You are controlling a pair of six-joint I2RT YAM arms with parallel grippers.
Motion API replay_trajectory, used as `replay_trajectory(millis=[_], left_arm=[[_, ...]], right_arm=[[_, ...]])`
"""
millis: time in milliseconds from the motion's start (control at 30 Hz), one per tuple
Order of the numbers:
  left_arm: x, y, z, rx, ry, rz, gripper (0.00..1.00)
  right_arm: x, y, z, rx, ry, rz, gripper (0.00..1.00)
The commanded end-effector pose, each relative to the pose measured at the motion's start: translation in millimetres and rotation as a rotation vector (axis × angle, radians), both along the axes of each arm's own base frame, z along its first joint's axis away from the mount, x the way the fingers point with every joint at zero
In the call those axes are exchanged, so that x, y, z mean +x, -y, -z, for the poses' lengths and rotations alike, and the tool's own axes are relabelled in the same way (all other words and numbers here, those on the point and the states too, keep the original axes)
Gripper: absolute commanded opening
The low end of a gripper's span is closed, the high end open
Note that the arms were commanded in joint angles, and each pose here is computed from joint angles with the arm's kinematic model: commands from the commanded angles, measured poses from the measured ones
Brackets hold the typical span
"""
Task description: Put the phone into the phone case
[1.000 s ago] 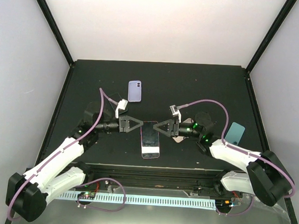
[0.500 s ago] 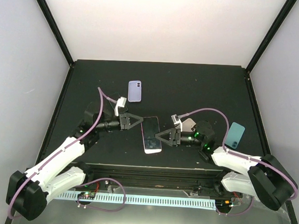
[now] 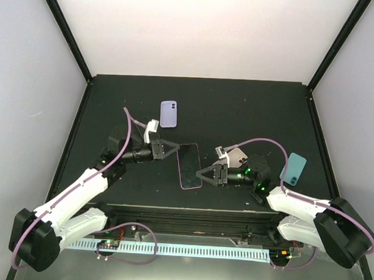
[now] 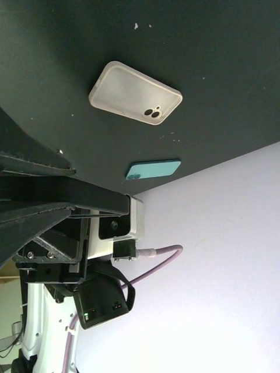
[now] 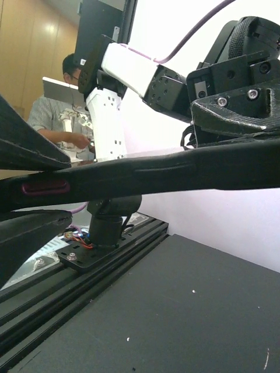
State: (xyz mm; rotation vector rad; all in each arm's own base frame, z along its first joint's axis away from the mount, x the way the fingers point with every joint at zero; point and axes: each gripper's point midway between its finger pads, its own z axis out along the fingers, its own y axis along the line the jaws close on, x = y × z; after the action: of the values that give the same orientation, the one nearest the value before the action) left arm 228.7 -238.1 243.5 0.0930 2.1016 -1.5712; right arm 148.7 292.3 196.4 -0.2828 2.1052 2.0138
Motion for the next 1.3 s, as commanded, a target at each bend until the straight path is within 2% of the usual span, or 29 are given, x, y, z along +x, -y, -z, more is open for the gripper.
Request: replay_trajectory(millis=[0,133,167,233,367,433,567,800,867,900,1000,1100,1133,1200,1267], left_arm=[[12,0,-36,-0.048,0.106,-0.025,0.02],[16,0,-31,-0.038,0.085,-0.034,0.01],[17,-1,-28,-0.028,0.066,-0.04,0.04],[19,-4,-25,-0.005,0.035,-0.049,0.18],[9,-7,-21,-0.005,-0.008,-0.033,0.54],[0,-7,-15,-0.023,-0.035,-0.012,0.62],[-15,-10,10,-0.039,-0.107,0.008,0.69],[-22,-8,39,-0.038,-0.177,0.036,0.75],[-21,-5,40,-0.032,-0.187,0.054,0.7],[-19,-3,42,-0.026,-0.198,0.061,0.64],[-12,-2,42,-0.008,-0.195,0.05,0.3],[-2,-3,43,0.031,-0.192,0.022,0.07],[0,-3,45,0.041,-0.204,0.022,0.03],[2,0,44,0.031,-0.213,0.033,0.02],[5,3,42,0.012,-0.21,0.038,0.02]], right_arm=[[-4,-2,-11,0.026,0.025,-0.023,0.17],[0,-2,-12,0.034,0.019,-0.003,0.06],[5,-2,-13,0.038,0.016,0.026,0.05],[14,-2,-16,0.044,0.009,0.077,0.03],[34,-4,-23,0.071,-0.027,0.16,0.01],[42,-7,-30,0.1,-0.039,0.18,0.01],[55,-13,-41,0.147,-0.056,0.202,0.01],[74,-32,-49,0.185,-0.074,0.183,0.01],[79,-35,-49,0.192,-0.084,0.186,0.01],[82,-37,-46,0.192,-0.094,0.187,0.01],[86,-42,-40,0.182,-0.099,0.181,0.02],[91,-43,-25,0.139,-0.115,0.185,0.02],[92,-42,-22,0.133,-0.121,0.188,0.03],[92,-42,-15,0.117,-0.129,0.178,0.07],[89,-43,-9,0.104,-0.137,0.162,0.16]])
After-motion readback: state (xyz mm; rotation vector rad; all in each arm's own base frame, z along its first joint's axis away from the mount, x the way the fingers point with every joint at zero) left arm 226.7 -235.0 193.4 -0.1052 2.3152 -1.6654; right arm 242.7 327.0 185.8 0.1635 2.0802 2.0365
